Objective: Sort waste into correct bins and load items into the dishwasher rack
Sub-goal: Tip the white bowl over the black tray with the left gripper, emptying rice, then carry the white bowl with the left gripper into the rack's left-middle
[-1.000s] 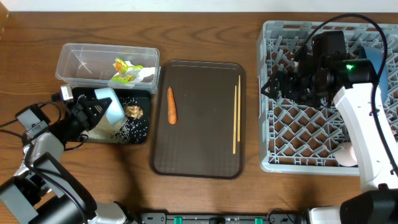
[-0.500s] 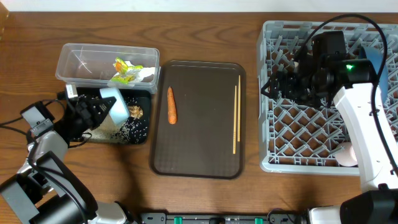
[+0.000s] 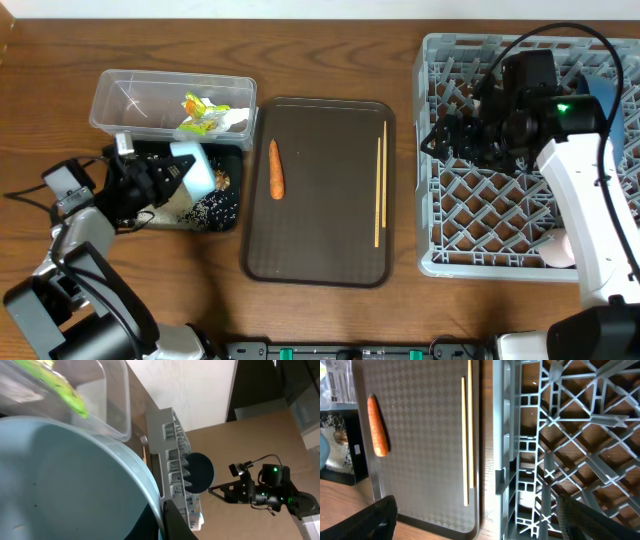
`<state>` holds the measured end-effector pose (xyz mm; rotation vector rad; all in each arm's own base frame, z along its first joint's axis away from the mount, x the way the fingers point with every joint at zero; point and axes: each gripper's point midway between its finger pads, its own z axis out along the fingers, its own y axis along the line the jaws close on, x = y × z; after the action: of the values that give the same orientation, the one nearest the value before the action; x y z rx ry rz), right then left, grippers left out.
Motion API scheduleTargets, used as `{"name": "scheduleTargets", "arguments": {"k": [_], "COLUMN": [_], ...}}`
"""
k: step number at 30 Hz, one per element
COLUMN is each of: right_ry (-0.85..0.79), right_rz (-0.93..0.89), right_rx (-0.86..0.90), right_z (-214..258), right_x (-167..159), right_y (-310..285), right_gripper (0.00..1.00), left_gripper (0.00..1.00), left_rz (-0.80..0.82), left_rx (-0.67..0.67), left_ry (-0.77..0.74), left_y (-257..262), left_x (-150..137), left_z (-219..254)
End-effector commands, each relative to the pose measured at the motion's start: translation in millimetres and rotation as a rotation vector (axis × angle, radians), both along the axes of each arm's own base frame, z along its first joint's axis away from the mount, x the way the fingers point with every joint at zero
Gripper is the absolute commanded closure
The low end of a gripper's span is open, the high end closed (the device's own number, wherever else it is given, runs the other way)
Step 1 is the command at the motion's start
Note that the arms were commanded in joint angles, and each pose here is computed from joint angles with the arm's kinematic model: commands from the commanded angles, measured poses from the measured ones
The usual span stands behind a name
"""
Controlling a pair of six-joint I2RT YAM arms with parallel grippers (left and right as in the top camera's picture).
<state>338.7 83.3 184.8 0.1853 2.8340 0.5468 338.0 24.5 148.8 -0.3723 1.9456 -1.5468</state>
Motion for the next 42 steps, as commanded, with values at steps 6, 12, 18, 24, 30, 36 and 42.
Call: {"name": "scheduleTargets", "arguments": {"k": [6, 12, 18, 24, 30, 36, 42], "right_ry": [-0.217, -0.245, -0.182, -0.180, -0.171, -0.148, -0.134], "right_rz": [-0.195, -0.357, -0.417, -0.414, -0.415, -0.412, -0.419], "right_rx": [-0.003, -0.024, -0.025, -0.026, -0.025, -0.023, -0.039], "right_z": [70.5, 86.1, 78.3, 78.1, 77.0, 74.5, 72.4], "right_x": [0.9, -17.8, -33.1, -33.8, -35.4, -40.0, -43.1], "right_y": [-68.2, -118.7, -134.5, -134.2, -133.7, -132.1, -134.2], "right_gripper": [0.06, 0.07, 0.07, 0.06, 0.07, 0.07, 0.06], "left_gripper": [0.94, 0.94, 0.94, 0.94, 0.94, 0.94, 0.94], "left_rz": [-0.078, -0.070, -0.114, -0.231, -0.410, -0.531, -0.568], "left_rx": [0.082, 0.058, 0.020, -0.015, -0.073, -0.105, -0.147], "left_ry": [-0.215, -0.386, -0.393, -0.393, -0.351, -0.357, -0.253], "left_y": [-53.0, -132.3, -215.7, -298.8, -387.3, -448.8, -482.2], "left_x": [29.6, 51.4, 58.4, 54.6, 46.1, 40.1, 50.8], "left_z": [104.2, 155.4, 144.9, 137.3, 128.4, 120.9, 95.4]}}
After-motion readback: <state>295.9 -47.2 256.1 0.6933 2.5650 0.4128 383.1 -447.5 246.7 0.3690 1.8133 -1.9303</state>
